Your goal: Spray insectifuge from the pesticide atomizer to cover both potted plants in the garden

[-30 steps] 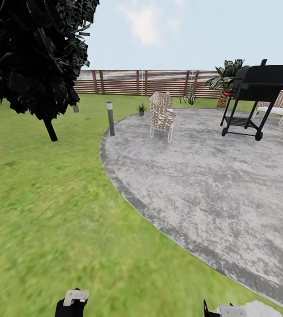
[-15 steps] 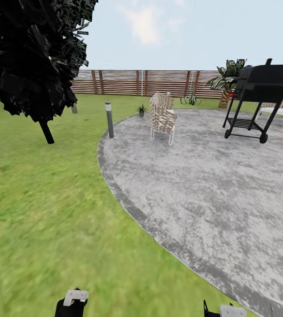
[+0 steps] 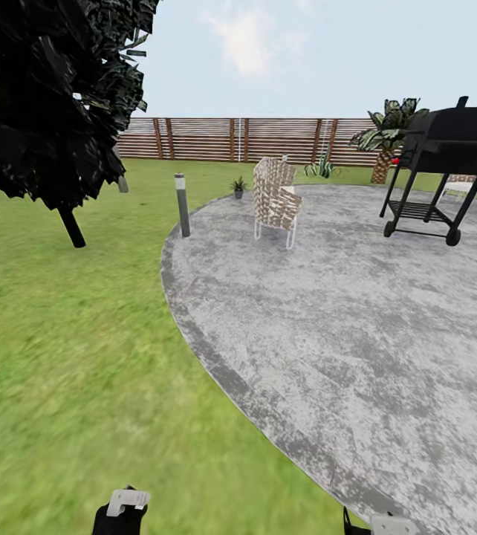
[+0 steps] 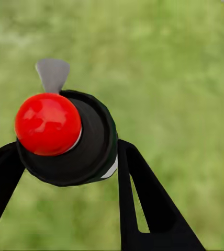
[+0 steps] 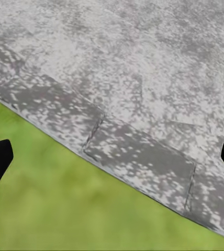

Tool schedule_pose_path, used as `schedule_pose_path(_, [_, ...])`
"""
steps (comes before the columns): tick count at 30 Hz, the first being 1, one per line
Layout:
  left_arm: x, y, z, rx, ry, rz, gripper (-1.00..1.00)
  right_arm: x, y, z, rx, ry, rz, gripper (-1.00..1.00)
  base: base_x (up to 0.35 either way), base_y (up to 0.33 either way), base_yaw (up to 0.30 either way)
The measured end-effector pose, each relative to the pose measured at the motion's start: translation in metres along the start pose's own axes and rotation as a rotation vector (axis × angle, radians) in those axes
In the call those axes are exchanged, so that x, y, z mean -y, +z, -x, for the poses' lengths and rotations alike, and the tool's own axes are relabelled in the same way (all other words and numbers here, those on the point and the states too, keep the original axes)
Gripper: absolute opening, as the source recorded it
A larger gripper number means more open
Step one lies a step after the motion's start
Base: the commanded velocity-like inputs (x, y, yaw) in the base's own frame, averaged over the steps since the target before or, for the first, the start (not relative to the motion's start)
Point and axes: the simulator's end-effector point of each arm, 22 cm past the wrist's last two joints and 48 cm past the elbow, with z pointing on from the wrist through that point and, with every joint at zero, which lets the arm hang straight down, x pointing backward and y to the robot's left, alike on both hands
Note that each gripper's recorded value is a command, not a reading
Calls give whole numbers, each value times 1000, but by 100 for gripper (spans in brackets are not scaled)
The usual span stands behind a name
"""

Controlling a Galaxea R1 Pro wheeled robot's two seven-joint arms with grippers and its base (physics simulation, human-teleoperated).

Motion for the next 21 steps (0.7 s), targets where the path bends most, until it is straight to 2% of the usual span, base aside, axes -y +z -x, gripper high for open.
schedule_pose_path(21, [0, 0, 0, 0, 0, 0, -100, 0, 0, 0, 0, 0, 0, 100, 340, 0, 0])
